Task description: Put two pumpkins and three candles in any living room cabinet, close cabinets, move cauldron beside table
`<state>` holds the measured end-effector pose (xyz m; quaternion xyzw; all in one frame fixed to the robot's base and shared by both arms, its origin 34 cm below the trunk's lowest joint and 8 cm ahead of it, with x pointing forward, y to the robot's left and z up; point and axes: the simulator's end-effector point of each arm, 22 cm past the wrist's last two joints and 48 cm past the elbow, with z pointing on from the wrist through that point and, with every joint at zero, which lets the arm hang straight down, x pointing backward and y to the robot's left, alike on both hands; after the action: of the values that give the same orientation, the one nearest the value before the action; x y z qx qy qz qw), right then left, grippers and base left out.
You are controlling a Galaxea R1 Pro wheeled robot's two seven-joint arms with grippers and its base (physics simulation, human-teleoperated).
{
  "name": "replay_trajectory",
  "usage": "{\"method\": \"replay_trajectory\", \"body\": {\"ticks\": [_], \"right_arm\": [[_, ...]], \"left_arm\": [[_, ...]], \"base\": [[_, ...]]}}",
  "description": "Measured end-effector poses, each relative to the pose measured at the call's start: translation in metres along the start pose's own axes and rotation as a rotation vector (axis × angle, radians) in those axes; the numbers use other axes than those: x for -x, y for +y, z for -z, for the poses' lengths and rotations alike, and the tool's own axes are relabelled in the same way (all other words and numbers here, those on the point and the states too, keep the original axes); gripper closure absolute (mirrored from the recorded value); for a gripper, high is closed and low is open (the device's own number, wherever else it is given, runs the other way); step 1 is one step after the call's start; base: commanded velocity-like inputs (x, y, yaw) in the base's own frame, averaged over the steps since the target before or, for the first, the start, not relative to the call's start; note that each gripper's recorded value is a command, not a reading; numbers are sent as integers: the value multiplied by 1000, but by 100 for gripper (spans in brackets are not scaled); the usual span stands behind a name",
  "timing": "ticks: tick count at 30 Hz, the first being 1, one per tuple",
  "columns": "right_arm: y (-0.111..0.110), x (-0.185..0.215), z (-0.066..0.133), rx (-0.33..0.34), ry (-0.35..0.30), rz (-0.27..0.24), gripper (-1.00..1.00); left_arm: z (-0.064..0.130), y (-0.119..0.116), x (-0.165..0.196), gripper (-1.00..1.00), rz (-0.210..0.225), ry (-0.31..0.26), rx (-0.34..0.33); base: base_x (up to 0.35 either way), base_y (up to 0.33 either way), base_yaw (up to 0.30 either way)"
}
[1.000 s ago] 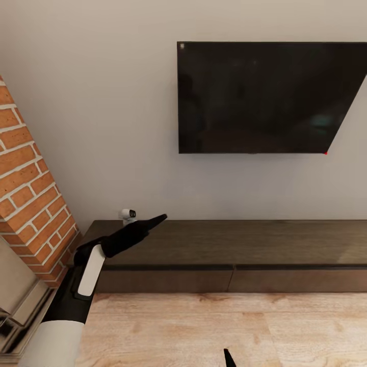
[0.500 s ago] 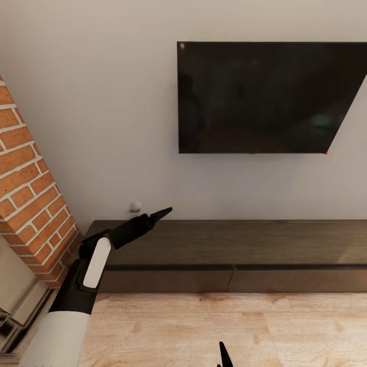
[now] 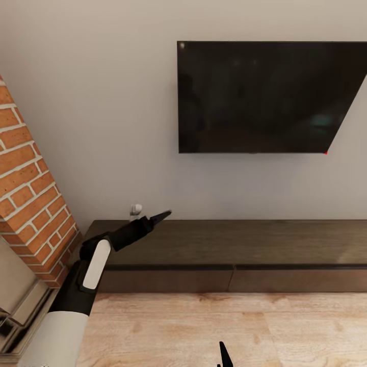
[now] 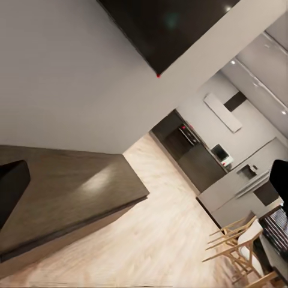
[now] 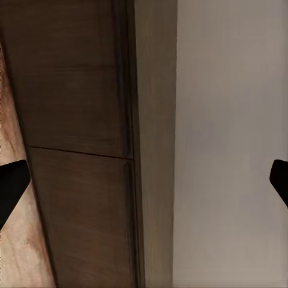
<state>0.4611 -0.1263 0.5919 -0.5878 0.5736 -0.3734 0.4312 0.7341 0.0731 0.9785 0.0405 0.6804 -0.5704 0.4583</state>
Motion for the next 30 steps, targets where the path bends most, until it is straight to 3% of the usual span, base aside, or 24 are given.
{"method": "replay_trajectory", "body": {"ticks": [7,19,25,30], "right_arm": [[11,-1,-4,-1,0,-3,-100],[34,-2,-7,2,-3,3,-100],[21,-3,-11,-98,2,-1,-100],[-2,-5,-13,-233,3,-4,-100]], "left_arm": [[3,21,-16,-100,28,11,19],[1,29,-32,-100,21,16,9],[-7,26,-51,-100,6,50,-12],[-8,25,-57,-100,-13,53,-24]], "base": [[0,0,0],[0,0,0],[0,0,0],[0,0,0]]}}
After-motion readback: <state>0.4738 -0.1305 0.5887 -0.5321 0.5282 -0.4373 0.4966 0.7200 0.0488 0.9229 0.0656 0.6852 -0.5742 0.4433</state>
